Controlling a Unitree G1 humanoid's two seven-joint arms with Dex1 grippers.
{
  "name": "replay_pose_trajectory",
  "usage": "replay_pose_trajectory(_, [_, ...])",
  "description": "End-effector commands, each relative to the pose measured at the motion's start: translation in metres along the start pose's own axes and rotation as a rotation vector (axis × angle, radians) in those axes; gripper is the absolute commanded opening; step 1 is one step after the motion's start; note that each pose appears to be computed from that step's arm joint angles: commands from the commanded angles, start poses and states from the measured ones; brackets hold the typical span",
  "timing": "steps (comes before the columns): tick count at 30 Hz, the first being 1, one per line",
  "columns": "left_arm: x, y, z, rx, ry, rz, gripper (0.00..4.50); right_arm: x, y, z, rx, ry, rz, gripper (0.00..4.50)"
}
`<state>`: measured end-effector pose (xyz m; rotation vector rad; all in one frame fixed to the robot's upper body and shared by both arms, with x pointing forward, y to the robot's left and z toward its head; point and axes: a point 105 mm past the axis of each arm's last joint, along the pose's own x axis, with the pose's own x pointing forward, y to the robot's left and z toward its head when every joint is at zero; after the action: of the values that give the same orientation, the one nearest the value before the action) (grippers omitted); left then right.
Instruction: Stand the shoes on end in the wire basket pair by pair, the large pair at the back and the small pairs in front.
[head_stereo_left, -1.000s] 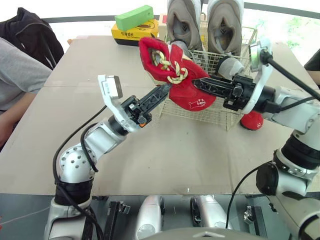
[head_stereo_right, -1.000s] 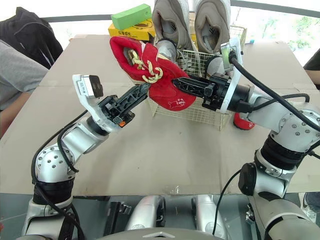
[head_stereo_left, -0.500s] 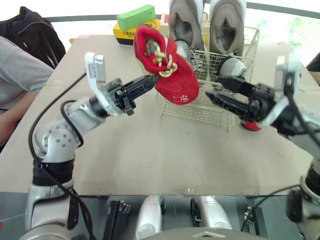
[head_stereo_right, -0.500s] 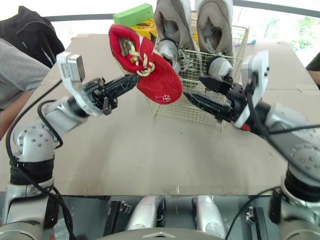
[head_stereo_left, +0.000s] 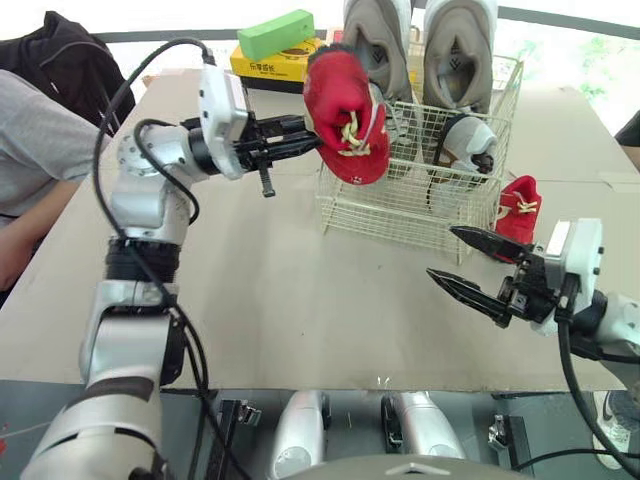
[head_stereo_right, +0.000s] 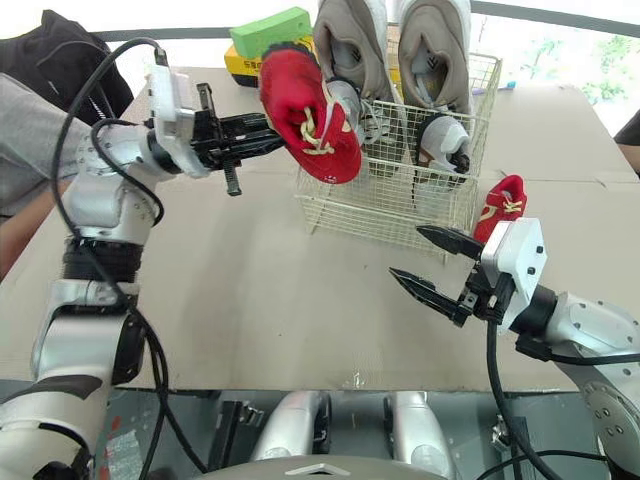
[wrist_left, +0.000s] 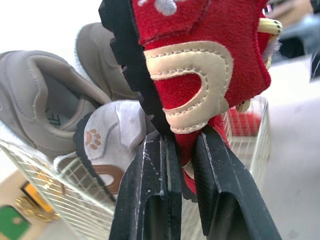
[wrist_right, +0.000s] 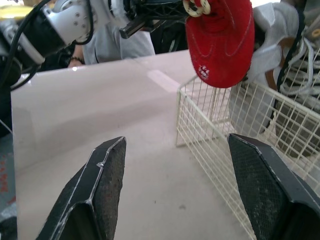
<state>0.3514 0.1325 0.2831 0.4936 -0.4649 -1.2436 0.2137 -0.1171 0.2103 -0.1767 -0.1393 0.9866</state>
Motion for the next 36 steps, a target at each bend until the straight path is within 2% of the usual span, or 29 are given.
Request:
replay_pose_trajectory(1, [-0.002,0.001,-0.017,0.071,0.058,-0.044,0.17,0.0,0.008,0.007,-0.052,-0.022,0.016,3.02])
replay_pose_trajectory(6, [-0.007,-0.012,-0.044,-0.017,0.127,-0.152,0.17,-0.001,0.01,0.005,-0.043,-0.017,-0.001,3.02])
replay_pose_trajectory(9, [-0.014,-0.022,-0.058,-0.008,0.219,-0.241,0.17,-0.001,0.011,0.005,-0.041,-0.014,-0.004,3.02])
replay_pose_trajectory(11, [-0.016,-0.027,-0.064,-0.063,0.251,-0.288,0.17,-0.001,0.011,0.004,-0.031,-0.016,-0.004,3.02])
replay_pose_trajectory(12, [-0.016,-0.027,-0.064,-0.081,0.249,-0.292,1.23,-0.001,0.011,0.004,-0.028,-0.017,-0.004,3.06])
replay_pose_trajectory(13, [-0.016,-0.026,-0.063,-0.085,0.243,-0.285,1.58,-0.001,0.011,0.004,-0.026,-0.018,-0.006,3.06])
replay_pose_trajectory(18, [-0.036,-0.014,-0.046,-0.191,0.247,-0.219,3.9,-0.002,0.006,-0.002,-0.014,0.008,-0.014,3.06])
replay_pose_trajectory(23, [-0.057,-0.006,-0.028,-0.175,0.25,-0.124,3.9,-0.002,-0.005,-0.011,-0.015,0.047,-0.037,3.06])
replay_pose_trajectory(26, [-0.064,-0.006,-0.011,-0.225,0.163,-0.046,3.9,-0.006,-0.025,-0.016,-0.017,0.074,-0.135,3.06])
replay_pose_trajectory(29, [-0.058,-0.031,0.005,-0.309,0.054,-0.083,3.9,-0.014,-0.047,-0.015,-0.017,0.086,-0.239,3.06])
replay_pose_trajectory(32, [-0.042,-0.072,0.02,-0.437,-0.051,-0.137,3.9,-0.031,-0.081,-0.011,0.07,0.104,-0.374,3.06])
replay_pose_trajectory(36, [-0.02,-0.107,0.033,-0.534,-0.133,-0.139,3.9,-0.052,-0.113,-0.008,0.048,0.263,-0.482,3.06])
